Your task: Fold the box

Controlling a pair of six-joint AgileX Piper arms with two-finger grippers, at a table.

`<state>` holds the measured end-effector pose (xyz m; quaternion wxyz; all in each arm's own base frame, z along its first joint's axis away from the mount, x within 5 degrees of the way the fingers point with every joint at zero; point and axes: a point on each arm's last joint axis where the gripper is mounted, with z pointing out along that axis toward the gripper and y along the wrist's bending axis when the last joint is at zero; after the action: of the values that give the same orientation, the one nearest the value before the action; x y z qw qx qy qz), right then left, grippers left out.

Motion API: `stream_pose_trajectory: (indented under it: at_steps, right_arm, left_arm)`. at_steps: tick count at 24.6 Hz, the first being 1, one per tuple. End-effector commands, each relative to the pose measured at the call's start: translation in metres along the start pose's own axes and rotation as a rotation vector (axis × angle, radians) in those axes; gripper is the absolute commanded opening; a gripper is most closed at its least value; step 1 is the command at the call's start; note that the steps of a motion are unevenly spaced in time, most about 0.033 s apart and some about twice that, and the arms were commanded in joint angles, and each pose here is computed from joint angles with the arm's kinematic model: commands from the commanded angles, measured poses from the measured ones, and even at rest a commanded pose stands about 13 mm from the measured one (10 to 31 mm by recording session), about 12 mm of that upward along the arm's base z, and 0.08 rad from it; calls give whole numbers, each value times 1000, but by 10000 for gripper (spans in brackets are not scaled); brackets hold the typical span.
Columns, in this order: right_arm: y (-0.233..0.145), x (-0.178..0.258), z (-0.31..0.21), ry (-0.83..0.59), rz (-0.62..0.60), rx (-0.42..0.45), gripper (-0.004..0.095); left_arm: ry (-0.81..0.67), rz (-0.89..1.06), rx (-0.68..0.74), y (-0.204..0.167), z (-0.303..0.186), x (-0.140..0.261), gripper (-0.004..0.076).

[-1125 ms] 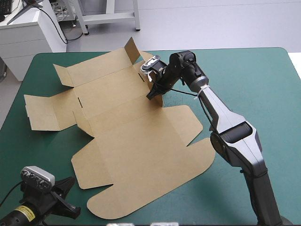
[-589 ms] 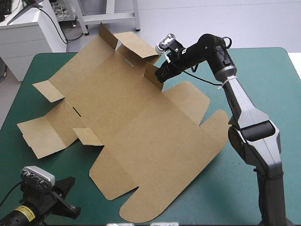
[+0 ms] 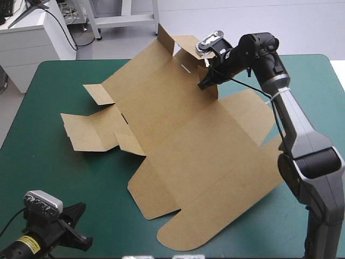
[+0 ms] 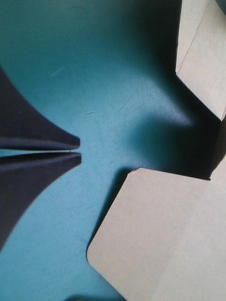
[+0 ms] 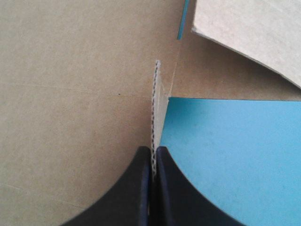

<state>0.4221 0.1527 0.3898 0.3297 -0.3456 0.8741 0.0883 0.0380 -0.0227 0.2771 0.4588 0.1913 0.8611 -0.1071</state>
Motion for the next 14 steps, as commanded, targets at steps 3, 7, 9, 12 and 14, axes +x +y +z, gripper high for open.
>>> stream_pose_trajectory:
  at_steps: [3, 7, 9, 12, 14]
  right_arm:
    - [16, 30, -46, 69, -96, 11, -19]
    - [20, 60, -24, 206, -178, -30, -19]
    - [19, 64, -15, 234, -199, -37, -19]
    - [15, 64, 0, 231, -244, -39, -19]
    - [16, 60, 7, 191, -356, -59, -19]
  left_arm:
    - [-76, -10, 8, -1, -4, -12, -8]
    - [-76, -10, 8, -1, -4, -12, -8]
    - [-76, -10, 8, -1, -4, -12, -8]
    - [-76, -10, 8, -1, -4, -12, -8]
    - [-76, -10, 8, -1, -4, -12, -8]
